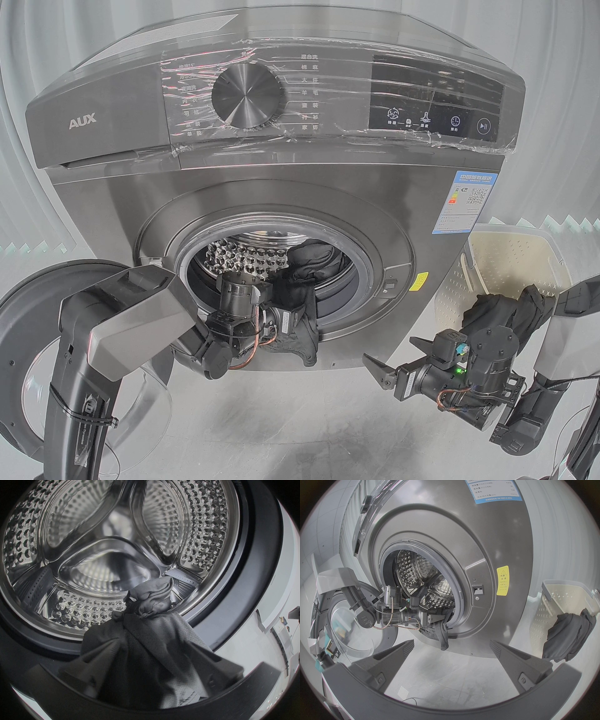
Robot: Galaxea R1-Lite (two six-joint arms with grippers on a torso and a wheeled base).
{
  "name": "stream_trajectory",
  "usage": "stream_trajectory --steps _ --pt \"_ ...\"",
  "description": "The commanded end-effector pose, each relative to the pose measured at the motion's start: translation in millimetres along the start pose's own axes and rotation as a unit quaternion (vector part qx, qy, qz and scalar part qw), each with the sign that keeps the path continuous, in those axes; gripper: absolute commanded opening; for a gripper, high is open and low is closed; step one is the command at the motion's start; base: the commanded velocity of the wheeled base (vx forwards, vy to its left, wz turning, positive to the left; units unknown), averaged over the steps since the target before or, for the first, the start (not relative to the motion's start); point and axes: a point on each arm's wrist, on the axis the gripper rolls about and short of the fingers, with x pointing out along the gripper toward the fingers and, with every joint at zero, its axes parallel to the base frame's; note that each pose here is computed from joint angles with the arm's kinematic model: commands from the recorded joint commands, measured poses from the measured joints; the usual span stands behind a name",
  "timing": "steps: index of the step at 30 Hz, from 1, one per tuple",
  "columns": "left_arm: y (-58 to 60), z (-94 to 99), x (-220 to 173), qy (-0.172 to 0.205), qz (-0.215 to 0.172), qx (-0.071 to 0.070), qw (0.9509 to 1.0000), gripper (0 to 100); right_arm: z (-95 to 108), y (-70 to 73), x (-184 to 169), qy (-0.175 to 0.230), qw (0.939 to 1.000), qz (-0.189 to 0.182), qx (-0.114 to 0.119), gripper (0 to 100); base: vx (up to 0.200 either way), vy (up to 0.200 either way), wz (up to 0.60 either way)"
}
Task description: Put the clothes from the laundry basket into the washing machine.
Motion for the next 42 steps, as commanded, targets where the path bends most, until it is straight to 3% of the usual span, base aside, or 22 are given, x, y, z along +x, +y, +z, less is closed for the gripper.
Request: stream_trajectory --steps 1,4,8,15,17,18,23,24,31,36,42 --pt "0.2 -10.5 4 0.016 -0.001 -0.001 0.9999 0 0 0.2 0 0.000 1.0000 0.001 0.000 100 0.000 0.000 0.00" --pt "0.5 -5.1 5 0.004 -0.001 -0.003 1.0000 0 0 0.2 0 0.000 1.0000 0.001 0.000 100 0.000 0.000 0.00" --pt "2.3 20.6 12 -0.054 0.008 -0.014 0.9984 0 0 0.6 0 -0.001 1.0000 0.001 0.000 100 0.000 0.000 0.00" --pt "13.9 62.7 22 -0.146 0.046 -0.051 0.9869 0 0 0.2 0 -0.001 1.0000 0.001 0.000 100 0.000 0.000 0.00" --pt "13.9 62.7 22 -0.146 0.046 -0.051 0.9869 0 0 0.2 0 -0.001 1.0000 0.001 0.000 100 0.000 0.000 0.00" --pt "19.7 71.0 28 -0.173 0.061 -0.058 0.9813 0 0 0.2 0 0.000 1.0000 0.001 0.000 100 0.000 0.000 0.00" --pt "20.7 68.6 29 -0.177 0.065 -0.059 0.9802 0 0 0.1 0 0.000 1.0000 0.001 0.000 100 0.000 0.000 0.00" --pt "20.8 66.7 28 -0.175 0.065 -0.059 0.9806 100 0 0.0 0 0.001 1.0000 0.000 0.000 100 0.000 0.000 0.00" --pt "15.8 49.1 24 -0.141 0.058 -0.055 0.9868 100 0 0.0 0 0.001 1.0000 0.000 0.000 100 0.000 0.000 0.00" --pt "8.6 26.0 14 -0.091 0.040 -0.043 0.9942 100 0 0.0 0 0.001 1.0000 0.000 0.000 100 0.000 0.000 0.00" --pt "6.2 11.7 13 -0.068 0.034 -0.034 0.9966 100 0 0.0 0 0.001 1.0000 0.000 0.000 100 0.000 0.000 0.00"
